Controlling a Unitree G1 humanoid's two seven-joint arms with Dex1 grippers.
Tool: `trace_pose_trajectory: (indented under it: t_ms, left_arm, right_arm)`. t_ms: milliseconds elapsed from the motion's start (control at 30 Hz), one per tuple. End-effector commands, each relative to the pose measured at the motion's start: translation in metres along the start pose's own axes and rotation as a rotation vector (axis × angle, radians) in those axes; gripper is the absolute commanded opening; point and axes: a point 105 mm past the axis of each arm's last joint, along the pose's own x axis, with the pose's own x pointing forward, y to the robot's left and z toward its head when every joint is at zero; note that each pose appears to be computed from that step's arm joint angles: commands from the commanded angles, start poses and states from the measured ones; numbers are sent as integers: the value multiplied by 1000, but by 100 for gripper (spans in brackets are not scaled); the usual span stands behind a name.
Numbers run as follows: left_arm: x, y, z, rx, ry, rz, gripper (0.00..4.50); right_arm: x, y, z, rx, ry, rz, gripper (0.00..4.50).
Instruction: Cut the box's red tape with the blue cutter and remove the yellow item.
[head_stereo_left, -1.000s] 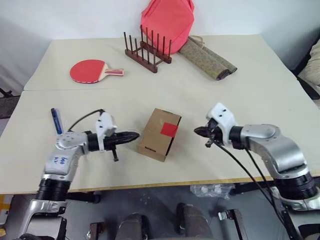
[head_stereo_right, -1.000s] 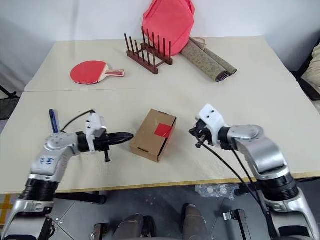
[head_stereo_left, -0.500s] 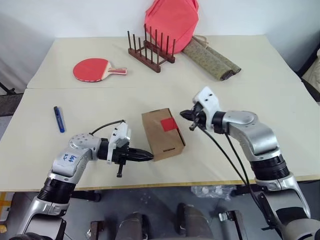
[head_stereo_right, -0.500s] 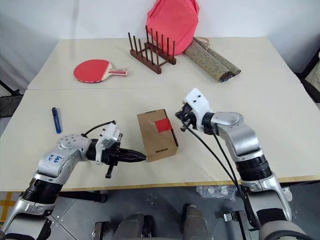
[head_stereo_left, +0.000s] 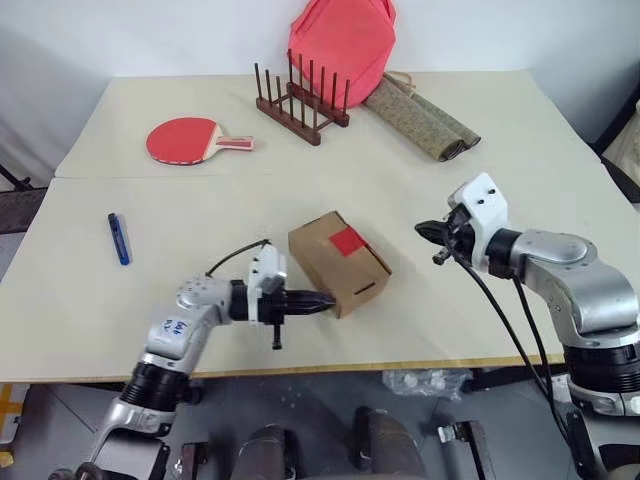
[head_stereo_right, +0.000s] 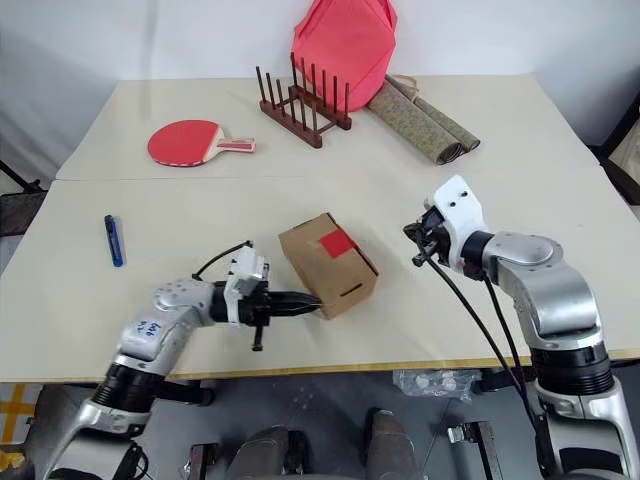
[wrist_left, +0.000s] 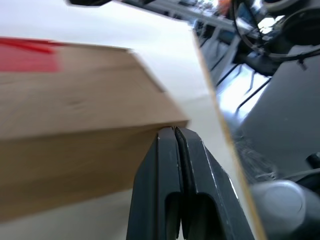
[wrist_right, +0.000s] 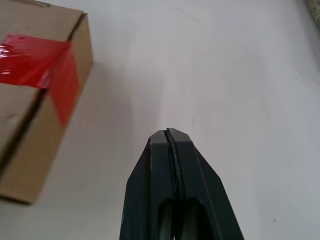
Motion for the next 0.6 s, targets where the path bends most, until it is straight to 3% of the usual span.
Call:
trace_pose_trajectory:
  t_ms: [33, 100, 167, 300, 500, 600]
  left_arm:
    - [-4, 0, 8, 49, -2, 19, 5]
    - [-26, 12, 7, 62, 22, 110, 5]
    - [-61, 46, 7, 121, 44, 338, 5]
    - [-96, 83, 23, 206, -22, 606, 5]
    - [-95, 110, 29, 247, -51, 685, 5]
    - [-73, 116, 25, 227, -49, 592, 5]
  right_arm:
    - [-17, -7, 15, -22, -45, -57, 0]
    - [-25, -6, 12, -9, -28, -70, 0]
    - [-33, 2, 2, 3, 21, -57, 0]
    - [-44, 19, -13, 30, 96, -6, 0]
    - [-46, 56, -32, 44, 206, 164, 0]
    - [-32, 64, -34, 47, 193, 180, 0]
